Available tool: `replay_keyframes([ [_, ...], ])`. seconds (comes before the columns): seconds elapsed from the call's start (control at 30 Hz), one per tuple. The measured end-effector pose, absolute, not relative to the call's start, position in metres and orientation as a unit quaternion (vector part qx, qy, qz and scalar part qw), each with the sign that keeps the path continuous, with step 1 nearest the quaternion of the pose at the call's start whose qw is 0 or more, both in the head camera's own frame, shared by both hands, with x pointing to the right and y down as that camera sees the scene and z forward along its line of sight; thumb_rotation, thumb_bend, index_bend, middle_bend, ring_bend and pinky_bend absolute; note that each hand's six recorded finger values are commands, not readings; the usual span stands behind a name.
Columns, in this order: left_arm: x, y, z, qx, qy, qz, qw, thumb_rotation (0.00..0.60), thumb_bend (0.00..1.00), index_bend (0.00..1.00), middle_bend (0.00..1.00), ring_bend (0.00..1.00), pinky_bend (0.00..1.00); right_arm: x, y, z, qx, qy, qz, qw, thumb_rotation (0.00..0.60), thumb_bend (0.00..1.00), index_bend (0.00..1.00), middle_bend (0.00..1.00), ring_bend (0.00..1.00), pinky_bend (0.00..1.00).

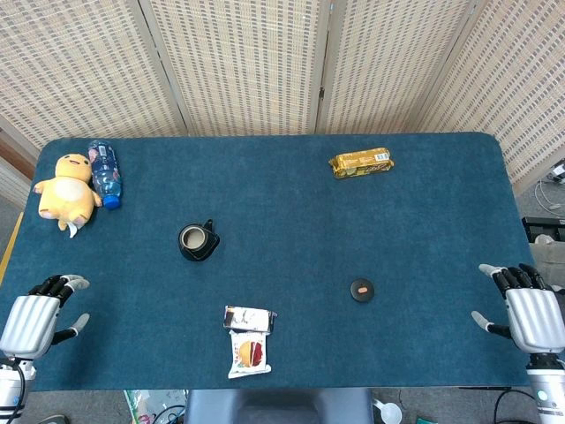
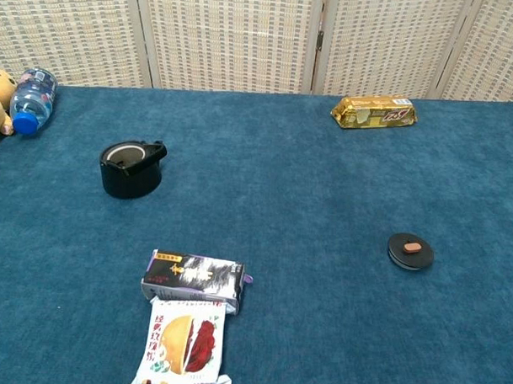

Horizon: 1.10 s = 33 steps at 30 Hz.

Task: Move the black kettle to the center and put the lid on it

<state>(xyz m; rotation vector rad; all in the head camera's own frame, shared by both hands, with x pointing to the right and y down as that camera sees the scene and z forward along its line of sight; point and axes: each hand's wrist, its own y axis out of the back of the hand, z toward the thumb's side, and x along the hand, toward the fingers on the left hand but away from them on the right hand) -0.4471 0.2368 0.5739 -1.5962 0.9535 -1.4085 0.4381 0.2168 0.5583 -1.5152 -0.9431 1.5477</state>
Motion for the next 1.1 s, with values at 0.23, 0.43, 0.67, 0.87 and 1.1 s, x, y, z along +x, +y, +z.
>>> replay_keyframes([
  [0.23,-0.448,0.238,0.571,-0.632,0.381,-0.552,0.390,0.600,0.22,0.35,0.34,0.27,0.43,0.436,0.216,0.563,-0.596,-0.360,0.610,0.378,0.600,0.01,0.26,0.32,0.24,0.15],
  [0.43,-0.445,0.241,0.570,-0.635,0.380,-0.547,0.391,0.600,0.22,0.35,0.34,0.31,0.45,0.436,0.216,0.563,-0.597,-0.363,0.610,0.374,0.600,0.01,0.26,0.32,0.24,0.16],
  [0.67,-0.434,0.246,0.565,-0.646,0.375,-0.530,0.401,0.600,0.22,0.36,0.37,0.44,0.65,0.437,0.217,0.558,-0.601,-0.368,0.603,0.375,0.600,0.01,0.26,0.32,0.24,0.17],
  [0.87,-0.415,0.245,0.558,-0.675,0.373,-0.487,0.410,0.600,0.22,0.39,0.59,0.58,0.77,0.441,0.217,0.553,-0.597,-0.379,0.601,0.373,0.600,0.01,0.26,0.32,0.24,0.17],
  [1.1,-0.387,0.236,0.540,-0.709,0.357,-0.434,0.426,0.600,0.22,0.38,0.91,0.66,0.80,0.443,0.217,0.548,-0.596,-0.387,0.596,0.373,0.600,0.01,0.26,0.32,0.24,0.18],
])
